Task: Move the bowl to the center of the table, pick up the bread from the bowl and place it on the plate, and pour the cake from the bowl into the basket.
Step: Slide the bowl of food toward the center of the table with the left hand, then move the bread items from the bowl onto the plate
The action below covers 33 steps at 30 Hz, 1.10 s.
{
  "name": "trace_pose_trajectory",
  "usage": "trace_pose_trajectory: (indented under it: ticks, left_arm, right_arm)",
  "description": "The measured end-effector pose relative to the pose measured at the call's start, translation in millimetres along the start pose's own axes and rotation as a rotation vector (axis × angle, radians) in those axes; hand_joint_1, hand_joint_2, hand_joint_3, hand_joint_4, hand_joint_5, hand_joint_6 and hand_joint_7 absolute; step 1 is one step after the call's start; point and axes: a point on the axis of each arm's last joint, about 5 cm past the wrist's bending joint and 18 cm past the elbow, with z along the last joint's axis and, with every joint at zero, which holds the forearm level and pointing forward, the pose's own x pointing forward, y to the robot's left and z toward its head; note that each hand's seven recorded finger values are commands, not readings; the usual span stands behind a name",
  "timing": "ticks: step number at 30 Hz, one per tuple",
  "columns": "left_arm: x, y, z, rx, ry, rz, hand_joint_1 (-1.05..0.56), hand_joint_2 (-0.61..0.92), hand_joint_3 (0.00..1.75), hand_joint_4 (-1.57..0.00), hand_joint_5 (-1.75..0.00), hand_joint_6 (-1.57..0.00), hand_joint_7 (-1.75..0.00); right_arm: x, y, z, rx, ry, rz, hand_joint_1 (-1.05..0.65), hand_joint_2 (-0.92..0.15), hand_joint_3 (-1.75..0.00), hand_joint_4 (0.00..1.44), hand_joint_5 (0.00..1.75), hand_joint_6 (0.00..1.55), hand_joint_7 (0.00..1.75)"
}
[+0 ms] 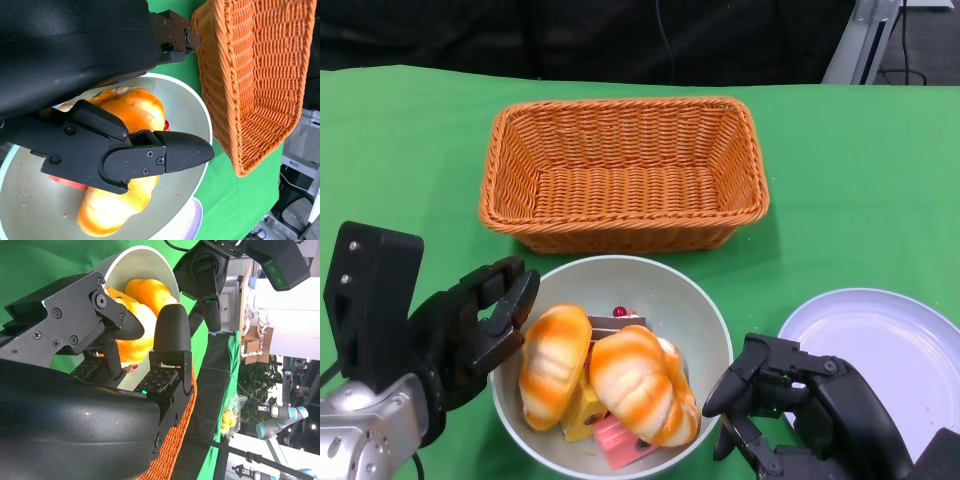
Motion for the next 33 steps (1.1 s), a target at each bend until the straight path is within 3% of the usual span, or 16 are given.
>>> trace_pose_trajectory:
  ticks: [7, 16, 24, 28, 33]
  left_arm:
    - [1.0, 2.1, 1.3, 0.059, -0.060, 0.082, -0.75, 0.92, 0.59, 0.00, 0.00, 0.00, 0.00]
    - [2.1, 16.5, 1.3, 0.200, -0.189, 0.207, -0.75, 0.92, 0.54, -0.04, -0.02, -0.03, -0.01]
    - [-2.3, 42.5, 1.0, 0.196, -0.351, 0.211, -0.76, 0.92, 0.41, -0.15, -0.06, -0.13, -0.04]
    - [-3.1, 51.7, -2.4, 0.193, -0.410, 0.209, -0.72, 0.92, 0.27, -0.24, -0.08, -0.22, -0.05]
    - [-5.1, 60.1, -7.1, 0.230, -0.522, 0.235, -0.56, 0.92, 0.15, -0.59, -0.13, -0.48, -0.07]
  right_arm:
    - [0.0, 0.0, 0.0, -0.006, -0.003, 0.000, 0.00, -0.59, -1.04, 0.88, 1.32, 0.78, 1.22]
    - [-0.3, -0.2, 0.1, -0.008, -0.007, -0.001, 0.00, -0.60, -1.03, 0.88, 1.32, 0.77, 1.22]
    - [-1.8, -1.4, -0.4, -0.011, -0.005, -0.002, 0.00, -0.60, -1.04, 0.88, 1.31, 0.78, 1.20]
    - [-2.3, -2.4, -0.4, -0.013, -0.004, -0.002, 0.00, -0.59, -1.05, 0.87, 1.31, 0.79, 1.19]
    - [-4.5, -5.8, -0.8, 0.004, 0.001, -0.015, -0.01, -0.60, -1.04, 0.87, 1.30, 0.79, 1.18]
